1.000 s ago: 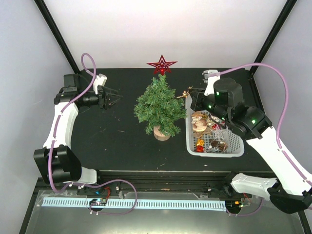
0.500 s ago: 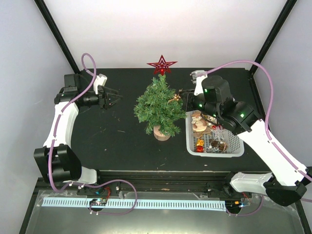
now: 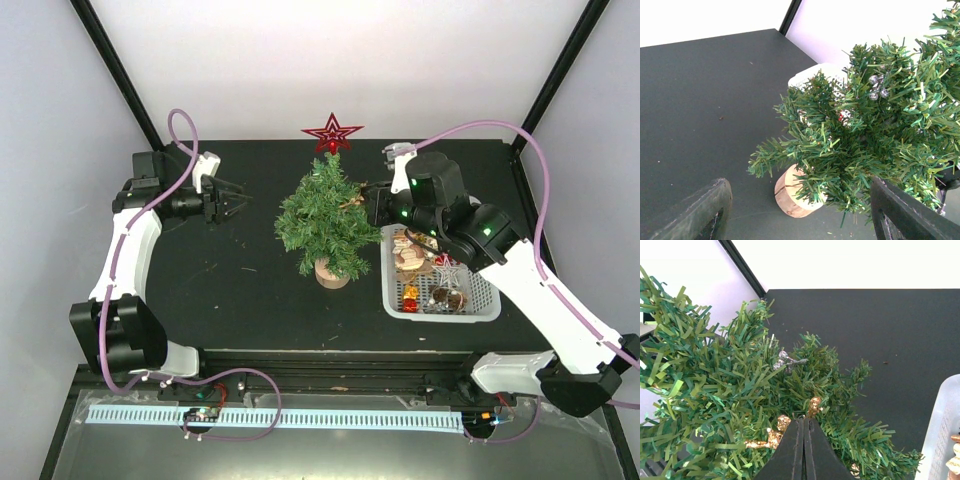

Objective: Decorate the small christmas tree

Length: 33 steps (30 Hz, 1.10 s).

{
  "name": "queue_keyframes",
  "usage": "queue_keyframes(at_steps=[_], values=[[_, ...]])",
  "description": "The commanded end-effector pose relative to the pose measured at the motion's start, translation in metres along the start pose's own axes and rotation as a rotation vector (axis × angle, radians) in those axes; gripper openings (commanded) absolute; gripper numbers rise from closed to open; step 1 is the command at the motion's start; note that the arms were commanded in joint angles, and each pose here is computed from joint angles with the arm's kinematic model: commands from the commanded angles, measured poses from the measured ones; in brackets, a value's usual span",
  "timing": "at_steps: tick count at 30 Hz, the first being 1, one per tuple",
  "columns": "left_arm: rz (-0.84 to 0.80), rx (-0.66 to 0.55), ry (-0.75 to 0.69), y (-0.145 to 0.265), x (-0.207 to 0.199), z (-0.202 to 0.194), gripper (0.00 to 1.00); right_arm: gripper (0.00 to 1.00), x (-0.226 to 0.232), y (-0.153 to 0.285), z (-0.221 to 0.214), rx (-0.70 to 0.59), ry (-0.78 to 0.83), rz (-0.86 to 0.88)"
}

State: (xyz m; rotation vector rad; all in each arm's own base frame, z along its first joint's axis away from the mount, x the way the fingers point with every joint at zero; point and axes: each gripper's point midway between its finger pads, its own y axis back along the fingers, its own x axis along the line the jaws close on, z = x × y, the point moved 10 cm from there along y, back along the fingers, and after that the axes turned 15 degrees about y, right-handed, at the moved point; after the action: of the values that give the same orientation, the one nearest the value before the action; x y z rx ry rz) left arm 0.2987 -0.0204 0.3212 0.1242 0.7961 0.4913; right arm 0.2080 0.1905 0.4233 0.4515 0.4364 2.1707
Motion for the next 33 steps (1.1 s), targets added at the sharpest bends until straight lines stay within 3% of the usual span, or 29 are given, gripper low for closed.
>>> queue_keyframes(at_steps=[1,33], values=[[-0.032,0.003,-0.014,-0.003,0.003,0.0,0.76,0.01,0.007,0.004,0.011,-0.052,0.001,0.038],[-0.028,0.028,-0.007,-0.009,0.008,-0.002,0.76,0.03,0.006,-0.017,-0.008,0.023,-0.006,0.042]])
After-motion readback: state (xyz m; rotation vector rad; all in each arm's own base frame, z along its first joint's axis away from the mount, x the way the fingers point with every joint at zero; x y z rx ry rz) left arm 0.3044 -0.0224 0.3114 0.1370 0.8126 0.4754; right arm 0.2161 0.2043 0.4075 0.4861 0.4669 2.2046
